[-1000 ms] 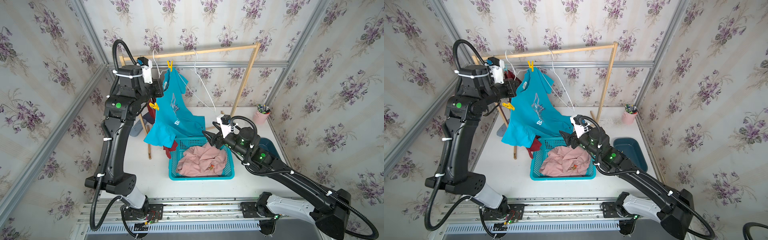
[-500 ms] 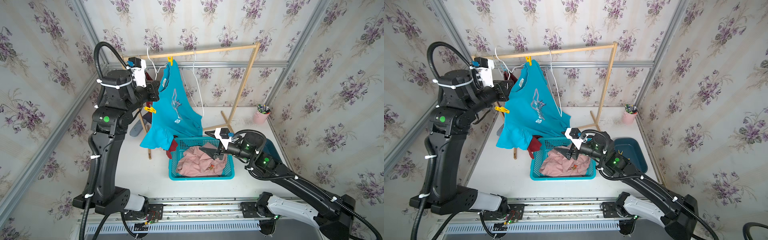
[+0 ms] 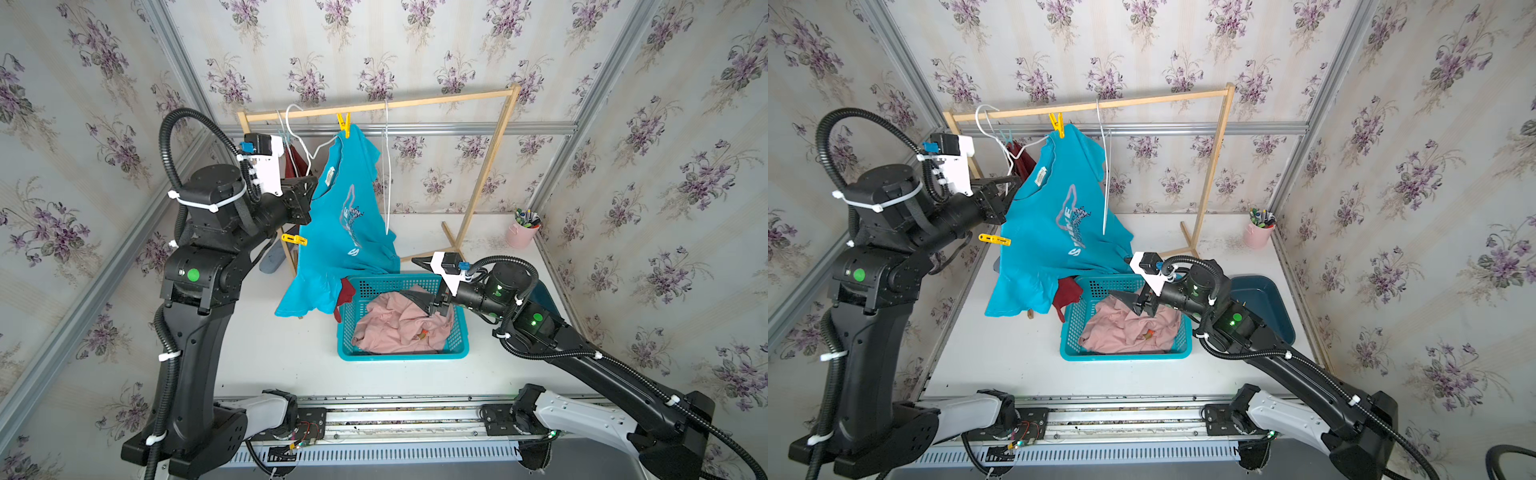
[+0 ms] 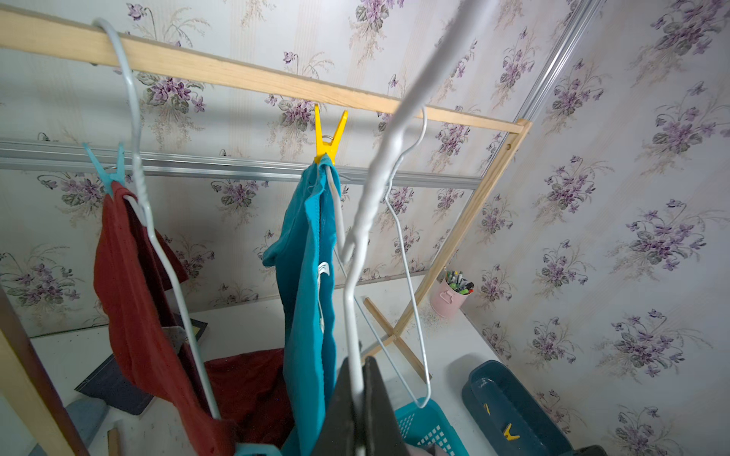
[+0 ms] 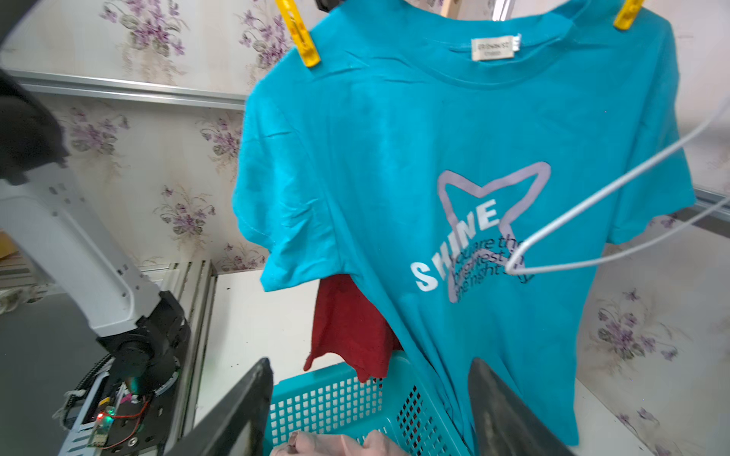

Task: Remove the clothespins securing t-shirts to the hanger
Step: Pick up the hanger from the clothes rail.

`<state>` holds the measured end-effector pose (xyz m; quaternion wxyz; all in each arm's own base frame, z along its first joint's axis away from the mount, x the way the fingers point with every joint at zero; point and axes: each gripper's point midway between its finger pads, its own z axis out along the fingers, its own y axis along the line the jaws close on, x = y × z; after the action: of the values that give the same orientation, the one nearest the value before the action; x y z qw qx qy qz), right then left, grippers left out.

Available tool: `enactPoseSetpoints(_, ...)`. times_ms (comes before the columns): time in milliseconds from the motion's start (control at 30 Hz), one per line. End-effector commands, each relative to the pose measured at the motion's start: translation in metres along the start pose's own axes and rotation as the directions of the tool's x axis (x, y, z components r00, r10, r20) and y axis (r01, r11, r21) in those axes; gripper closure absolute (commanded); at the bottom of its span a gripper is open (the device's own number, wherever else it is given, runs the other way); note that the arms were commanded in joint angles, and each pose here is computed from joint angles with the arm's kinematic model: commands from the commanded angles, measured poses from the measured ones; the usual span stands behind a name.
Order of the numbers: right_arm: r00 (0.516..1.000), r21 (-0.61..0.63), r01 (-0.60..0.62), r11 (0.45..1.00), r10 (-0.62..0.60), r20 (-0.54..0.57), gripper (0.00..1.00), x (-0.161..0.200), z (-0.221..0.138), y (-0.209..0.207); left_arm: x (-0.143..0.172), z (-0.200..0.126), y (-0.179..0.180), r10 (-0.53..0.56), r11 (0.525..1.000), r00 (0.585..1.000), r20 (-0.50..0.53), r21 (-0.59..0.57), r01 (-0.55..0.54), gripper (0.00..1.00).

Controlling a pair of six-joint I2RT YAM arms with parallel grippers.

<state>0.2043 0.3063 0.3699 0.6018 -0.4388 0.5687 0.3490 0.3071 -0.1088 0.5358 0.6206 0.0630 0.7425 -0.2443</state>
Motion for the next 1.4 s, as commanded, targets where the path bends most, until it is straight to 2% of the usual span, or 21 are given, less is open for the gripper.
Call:
enactPoseSetpoints(0, 0.999, 0.073, -0.014, 0.997, 0.017, -0.037, 0.25, 0.006, -0.001, -0.012, 0.001, -0.007, -0.004, -0.001, 1.000, 1.000, 0.031, 0.026, 0.001, 0.99)
enactPoseSetpoints(133, 0.999, 0.090, -0.028, 0.996, 0.032, -0.043, 0.25, 0.005, -0.003, -0.015, 0.005, -0.018, -0.004, 0.009, 1.000, 0.999, 0.039, 0.014, -0.009, 1.00)
enactPoseSetpoints(400, 0.997, 0.141, -0.046, 0.989, 0.055, -0.056, 0.25, 0.003, -0.009, -0.022, -0.003, -0.050, -0.024, 0.019, 0.996, 0.996, 0.088, 0.082, -0.026, 0.99)
enactPoseSetpoints(700, 0.998, 0.181, -0.052, 0.982, 0.059, -0.033, 0.25, -0.012, -0.024, -0.025, -0.013, -0.110, -0.044, 0.063, 0.990, 0.978, 0.198, 0.109, -0.086, 0.99)
enactPoseSetpoints(1100, 0.996, 0.217, -0.092, 0.972, 0.090, 0.020, 0.25, -0.032, -0.046, -0.026, -0.068, -0.182, -0.087, 0.092, 0.964, 0.915, 0.393, 0.194, -0.180, 1.00)
enactPoseSetpoints(1300, 0.995, 0.221, -0.103, 0.970, 0.102, 0.016, 0.25, -0.032, -0.050, -0.025, -0.079, -0.216, -0.103, 0.144, 0.945, 0.870, 0.471, 0.196, -0.262, 1.00)
enactPoseSetpoints(1367, 0.995, 0.231, -0.099, 0.968, 0.099, 0.013, 0.25, -0.032, -0.052, -0.026, -0.081, -0.223, -0.112, 0.138, 0.932, 0.865, 0.481, 0.233, -0.279, 1.00)
